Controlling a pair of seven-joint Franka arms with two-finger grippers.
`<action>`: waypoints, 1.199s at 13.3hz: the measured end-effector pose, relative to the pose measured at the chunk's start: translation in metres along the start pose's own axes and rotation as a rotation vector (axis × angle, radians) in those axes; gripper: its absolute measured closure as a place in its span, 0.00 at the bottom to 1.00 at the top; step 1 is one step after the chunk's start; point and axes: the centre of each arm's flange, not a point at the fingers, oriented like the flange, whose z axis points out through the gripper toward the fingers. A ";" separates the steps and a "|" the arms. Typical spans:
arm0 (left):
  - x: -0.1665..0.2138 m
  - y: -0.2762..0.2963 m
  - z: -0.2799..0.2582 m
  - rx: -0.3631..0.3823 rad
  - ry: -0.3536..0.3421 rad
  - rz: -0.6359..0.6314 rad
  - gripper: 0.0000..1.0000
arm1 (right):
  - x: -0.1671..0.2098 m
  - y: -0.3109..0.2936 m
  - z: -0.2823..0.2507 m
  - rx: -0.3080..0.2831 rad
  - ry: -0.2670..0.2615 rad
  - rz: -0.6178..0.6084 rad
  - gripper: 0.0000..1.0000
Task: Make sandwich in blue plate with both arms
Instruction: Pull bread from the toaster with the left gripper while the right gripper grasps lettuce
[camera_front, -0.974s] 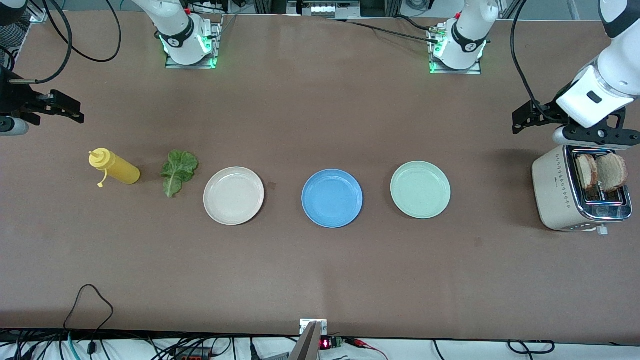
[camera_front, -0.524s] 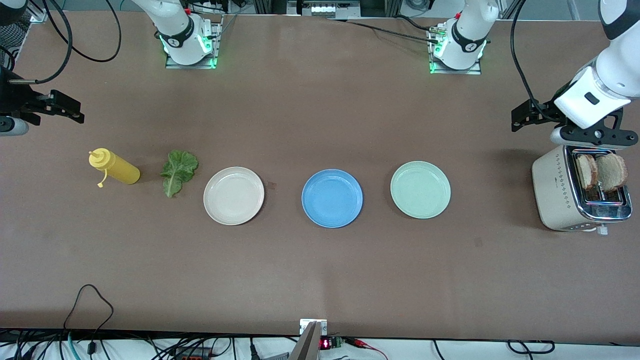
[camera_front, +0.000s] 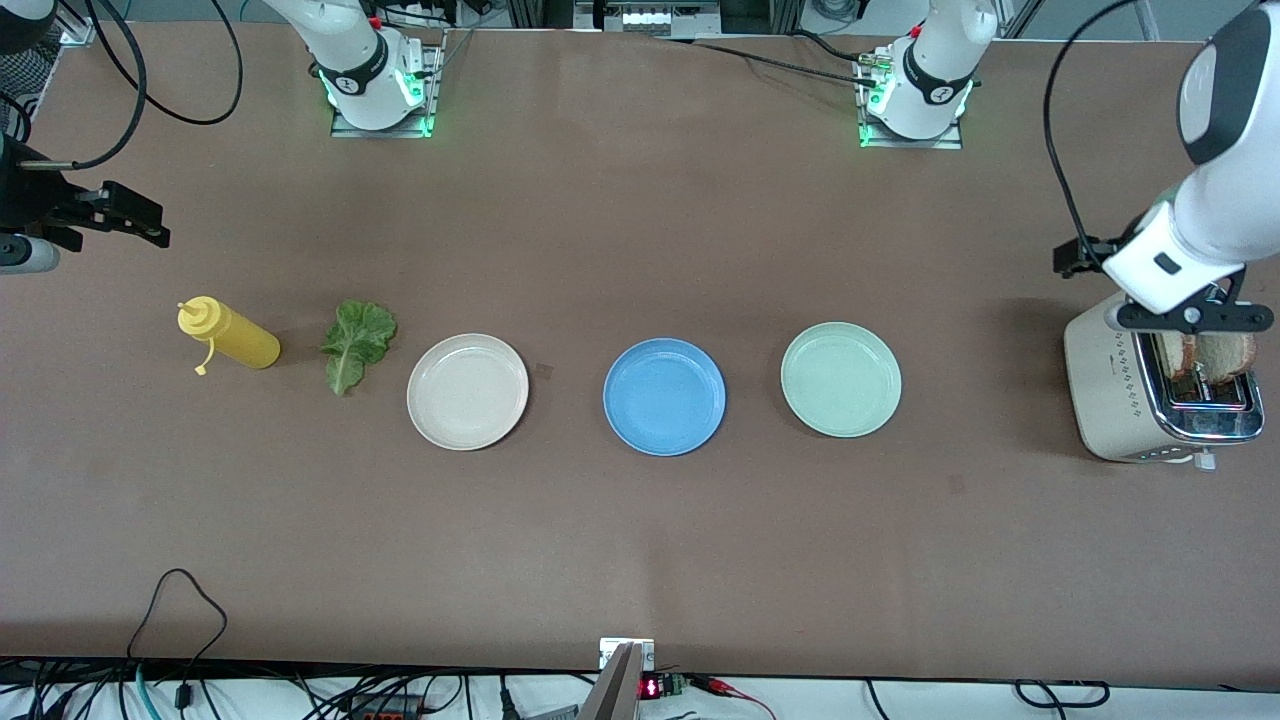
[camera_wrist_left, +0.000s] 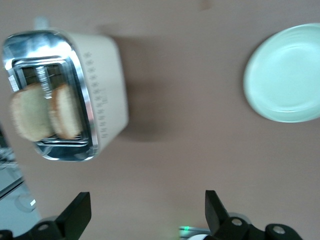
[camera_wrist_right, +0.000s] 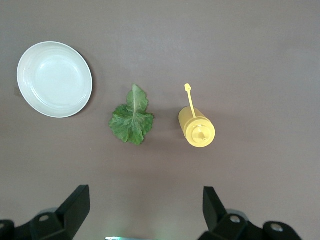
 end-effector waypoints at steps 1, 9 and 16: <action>0.007 -0.019 0.016 0.035 -0.027 0.019 0.00 | 0.001 -0.001 0.001 0.000 -0.002 -0.001 0.00; 0.049 -0.118 0.094 0.055 0.025 0.105 0.00 | 0.016 -0.038 0.023 -0.004 -0.048 -0.069 0.00; 0.051 -0.139 0.137 -0.001 0.028 0.075 0.07 | 0.030 -0.046 0.070 0.000 -0.180 -0.084 0.00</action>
